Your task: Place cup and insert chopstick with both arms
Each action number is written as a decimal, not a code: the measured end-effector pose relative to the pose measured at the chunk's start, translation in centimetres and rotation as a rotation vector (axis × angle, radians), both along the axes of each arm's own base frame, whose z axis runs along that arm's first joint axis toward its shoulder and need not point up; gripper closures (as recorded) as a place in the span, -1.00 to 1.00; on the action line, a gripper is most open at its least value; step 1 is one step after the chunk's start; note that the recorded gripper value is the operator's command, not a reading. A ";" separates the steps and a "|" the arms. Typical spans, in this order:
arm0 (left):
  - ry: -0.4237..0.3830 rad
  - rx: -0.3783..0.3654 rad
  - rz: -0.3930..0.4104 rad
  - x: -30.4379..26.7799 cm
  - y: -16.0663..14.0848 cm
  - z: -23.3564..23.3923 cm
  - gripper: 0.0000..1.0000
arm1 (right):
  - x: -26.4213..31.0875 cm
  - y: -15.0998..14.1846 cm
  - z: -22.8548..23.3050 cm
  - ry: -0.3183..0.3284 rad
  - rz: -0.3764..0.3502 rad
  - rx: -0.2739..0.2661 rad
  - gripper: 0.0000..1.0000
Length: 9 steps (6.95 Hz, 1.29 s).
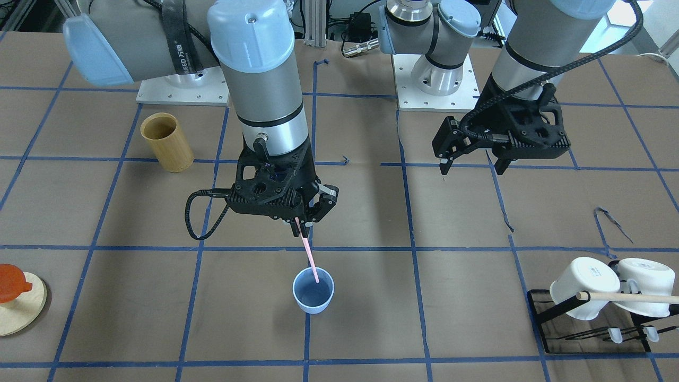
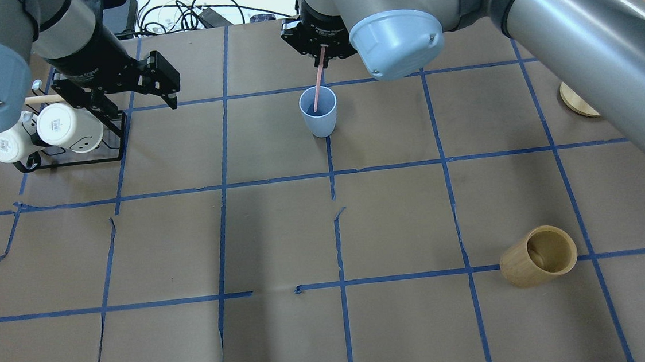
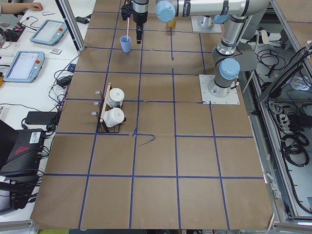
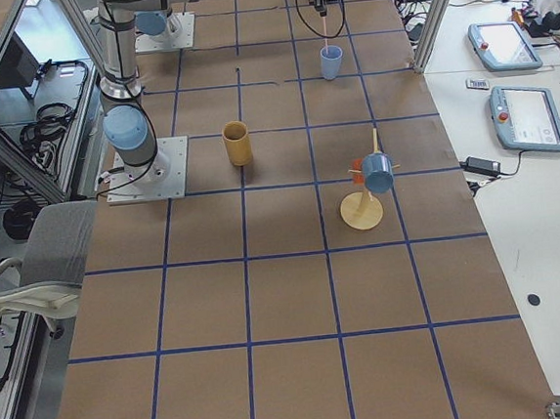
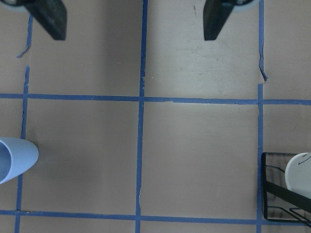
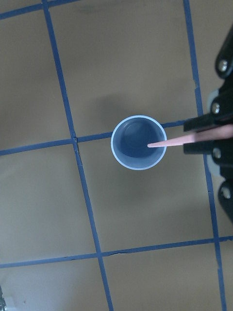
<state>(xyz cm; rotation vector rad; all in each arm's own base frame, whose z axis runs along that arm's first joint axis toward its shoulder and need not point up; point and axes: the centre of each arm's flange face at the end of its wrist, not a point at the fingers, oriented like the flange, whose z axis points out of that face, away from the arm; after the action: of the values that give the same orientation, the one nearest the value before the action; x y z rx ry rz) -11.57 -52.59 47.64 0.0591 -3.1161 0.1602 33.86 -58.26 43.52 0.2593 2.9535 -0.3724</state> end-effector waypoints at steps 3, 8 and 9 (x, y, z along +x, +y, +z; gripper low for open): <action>0.001 0.000 -0.002 -0.1 0.0 0.0 -1.00 | -0.5 -0.1 -0.2 0.035 0.009 -0.005 -1.00; 0.001 0.000 -0.003 -0.2 0.0 0.0 -1.00 | -5.8 3.5 3.6 0.139 0.137 0.145 -1.00; 0.001 0.000 -0.004 -0.2 0.0 0.0 -1.00 | -7.4 4.6 4.6 0.159 0.196 0.174 -1.00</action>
<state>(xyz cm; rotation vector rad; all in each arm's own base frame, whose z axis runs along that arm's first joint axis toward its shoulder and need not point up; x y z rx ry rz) -11.78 -52.56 47.61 0.0532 -3.1149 0.1592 26.42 -53.64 48.09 -0.0434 3.1345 -0.1152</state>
